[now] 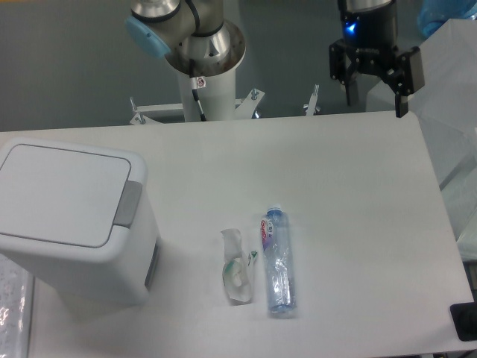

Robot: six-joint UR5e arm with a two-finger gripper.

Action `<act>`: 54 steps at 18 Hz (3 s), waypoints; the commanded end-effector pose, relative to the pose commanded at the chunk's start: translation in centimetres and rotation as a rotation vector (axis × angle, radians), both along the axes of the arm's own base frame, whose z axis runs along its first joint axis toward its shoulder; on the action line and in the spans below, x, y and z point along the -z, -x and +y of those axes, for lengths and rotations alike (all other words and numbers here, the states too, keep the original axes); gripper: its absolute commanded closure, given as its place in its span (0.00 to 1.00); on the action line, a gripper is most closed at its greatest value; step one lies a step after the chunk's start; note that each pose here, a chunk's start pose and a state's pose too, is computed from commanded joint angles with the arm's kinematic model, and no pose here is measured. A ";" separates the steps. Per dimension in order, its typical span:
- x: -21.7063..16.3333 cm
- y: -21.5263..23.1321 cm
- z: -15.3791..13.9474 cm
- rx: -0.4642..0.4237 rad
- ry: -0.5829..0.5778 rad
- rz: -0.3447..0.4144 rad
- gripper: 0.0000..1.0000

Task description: Open the trash can

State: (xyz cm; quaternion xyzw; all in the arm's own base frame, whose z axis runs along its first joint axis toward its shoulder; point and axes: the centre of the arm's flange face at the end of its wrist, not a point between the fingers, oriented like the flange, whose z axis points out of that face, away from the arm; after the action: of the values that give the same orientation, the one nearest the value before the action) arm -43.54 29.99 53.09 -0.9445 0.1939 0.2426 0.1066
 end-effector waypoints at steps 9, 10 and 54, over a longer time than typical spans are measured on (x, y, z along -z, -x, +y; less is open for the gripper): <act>-0.2 -0.3 0.9 -0.088 -0.069 -0.040 0.00; -0.2 -0.8 1.8 -0.083 -0.086 -0.051 0.00; 5.2 -17.0 24.9 -0.825 -0.452 -0.784 0.00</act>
State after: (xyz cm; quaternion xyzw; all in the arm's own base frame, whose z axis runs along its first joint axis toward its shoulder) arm -26.51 54.93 47.88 -0.9147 -0.2977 -0.0668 0.2651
